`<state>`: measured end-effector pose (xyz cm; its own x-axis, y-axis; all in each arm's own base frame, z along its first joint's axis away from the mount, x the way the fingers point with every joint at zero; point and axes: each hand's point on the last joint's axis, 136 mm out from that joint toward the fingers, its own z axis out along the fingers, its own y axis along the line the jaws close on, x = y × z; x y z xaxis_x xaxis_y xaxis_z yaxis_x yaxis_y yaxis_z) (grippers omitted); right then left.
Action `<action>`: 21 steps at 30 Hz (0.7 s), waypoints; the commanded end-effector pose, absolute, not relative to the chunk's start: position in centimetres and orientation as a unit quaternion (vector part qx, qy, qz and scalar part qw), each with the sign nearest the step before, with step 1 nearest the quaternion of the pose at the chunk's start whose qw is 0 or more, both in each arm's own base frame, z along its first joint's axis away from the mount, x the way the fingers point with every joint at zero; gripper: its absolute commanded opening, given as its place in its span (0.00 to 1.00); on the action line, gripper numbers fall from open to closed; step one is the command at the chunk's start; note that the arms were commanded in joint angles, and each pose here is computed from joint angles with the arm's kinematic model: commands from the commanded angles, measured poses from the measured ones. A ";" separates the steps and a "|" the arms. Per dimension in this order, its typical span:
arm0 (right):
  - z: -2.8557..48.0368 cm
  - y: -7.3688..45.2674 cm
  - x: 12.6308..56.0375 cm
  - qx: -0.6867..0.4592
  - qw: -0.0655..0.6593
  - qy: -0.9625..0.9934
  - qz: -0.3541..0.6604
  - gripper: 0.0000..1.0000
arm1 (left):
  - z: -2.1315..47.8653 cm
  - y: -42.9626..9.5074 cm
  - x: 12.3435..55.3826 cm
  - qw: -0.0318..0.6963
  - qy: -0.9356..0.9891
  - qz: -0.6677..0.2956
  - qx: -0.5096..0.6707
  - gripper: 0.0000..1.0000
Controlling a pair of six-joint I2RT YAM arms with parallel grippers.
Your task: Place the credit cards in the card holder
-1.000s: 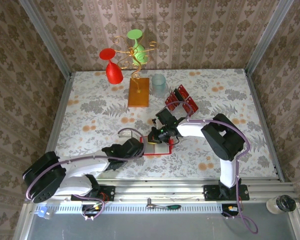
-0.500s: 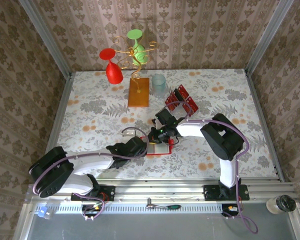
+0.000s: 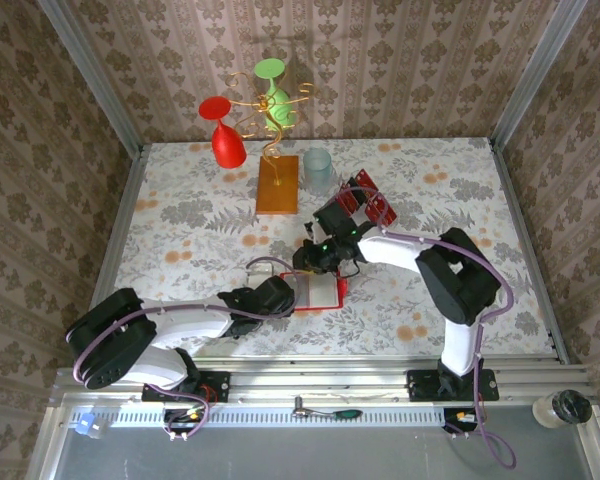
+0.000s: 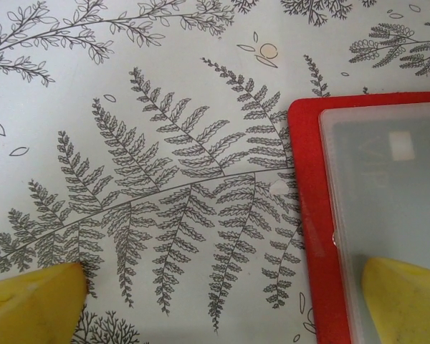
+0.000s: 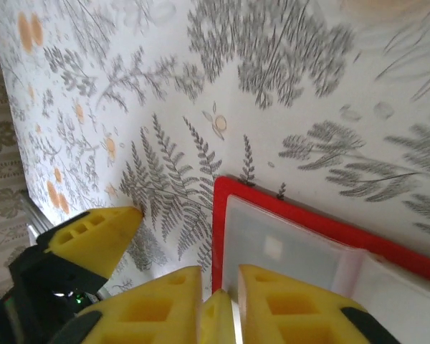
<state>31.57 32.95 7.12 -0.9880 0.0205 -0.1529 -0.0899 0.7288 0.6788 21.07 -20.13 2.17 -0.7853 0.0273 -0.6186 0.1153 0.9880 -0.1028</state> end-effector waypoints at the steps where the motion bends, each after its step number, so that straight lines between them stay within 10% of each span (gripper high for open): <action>1: 10.4 30.1 33.3 -0.024 0.123 0.933 0.337 0.27 | 2.2 -19.4 21.0 0.324 0.944 -0.046 0.030 1.00; 21: 13.5 13.3 39.1 -0.063 0.216 0.974 -0.010 0.37 | 2.2 -18.7 20.7 0.330 0.943 -0.041 0.022 1.00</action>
<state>39.30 15.81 14.16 -0.8893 -0.0287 -0.4565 -0.0992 0.9864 0.1311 20.88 -19.64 2.14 -0.7836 0.0129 -0.6211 0.0880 0.9920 -0.0904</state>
